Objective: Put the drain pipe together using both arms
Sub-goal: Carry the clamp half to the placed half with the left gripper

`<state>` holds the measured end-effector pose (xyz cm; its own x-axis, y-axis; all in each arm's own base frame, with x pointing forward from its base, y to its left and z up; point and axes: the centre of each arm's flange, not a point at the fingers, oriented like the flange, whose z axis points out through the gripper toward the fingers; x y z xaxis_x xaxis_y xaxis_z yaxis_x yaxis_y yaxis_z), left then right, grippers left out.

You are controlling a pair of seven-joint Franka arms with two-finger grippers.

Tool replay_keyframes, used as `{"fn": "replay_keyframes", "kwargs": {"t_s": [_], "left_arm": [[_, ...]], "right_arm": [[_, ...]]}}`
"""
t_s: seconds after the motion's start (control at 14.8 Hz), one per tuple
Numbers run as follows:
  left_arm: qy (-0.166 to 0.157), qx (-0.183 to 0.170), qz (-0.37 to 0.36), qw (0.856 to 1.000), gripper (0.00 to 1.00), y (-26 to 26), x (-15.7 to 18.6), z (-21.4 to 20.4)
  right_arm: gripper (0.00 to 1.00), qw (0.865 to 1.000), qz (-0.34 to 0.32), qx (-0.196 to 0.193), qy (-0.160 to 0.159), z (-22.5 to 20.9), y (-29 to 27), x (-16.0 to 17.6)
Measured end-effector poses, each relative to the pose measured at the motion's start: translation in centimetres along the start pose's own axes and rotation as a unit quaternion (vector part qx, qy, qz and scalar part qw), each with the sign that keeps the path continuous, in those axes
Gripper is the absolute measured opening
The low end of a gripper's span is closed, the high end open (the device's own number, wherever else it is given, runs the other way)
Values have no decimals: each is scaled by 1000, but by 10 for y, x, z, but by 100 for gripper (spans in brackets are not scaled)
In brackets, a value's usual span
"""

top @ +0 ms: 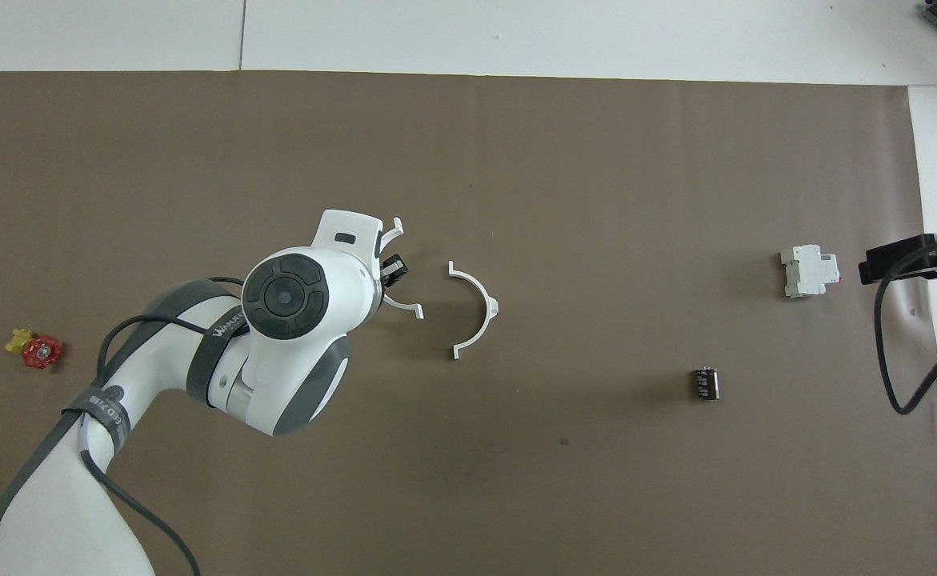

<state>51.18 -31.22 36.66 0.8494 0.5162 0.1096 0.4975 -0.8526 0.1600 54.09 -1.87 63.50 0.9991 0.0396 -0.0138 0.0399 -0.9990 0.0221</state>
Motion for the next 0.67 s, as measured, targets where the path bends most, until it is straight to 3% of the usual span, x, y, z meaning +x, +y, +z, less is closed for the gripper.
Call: {"fn": "replay_keyframes", "kwargs": {"t_s": [0.47,0.67], "left_arm": [[-1,1,-17,1000,7,14,-33,1],[12,21,-3,1000,7,11,-37,16]], "right_arm": [[100,1000,0,0,0,0,0,0],[100,1000,0,0,0,0,0,0]]}}
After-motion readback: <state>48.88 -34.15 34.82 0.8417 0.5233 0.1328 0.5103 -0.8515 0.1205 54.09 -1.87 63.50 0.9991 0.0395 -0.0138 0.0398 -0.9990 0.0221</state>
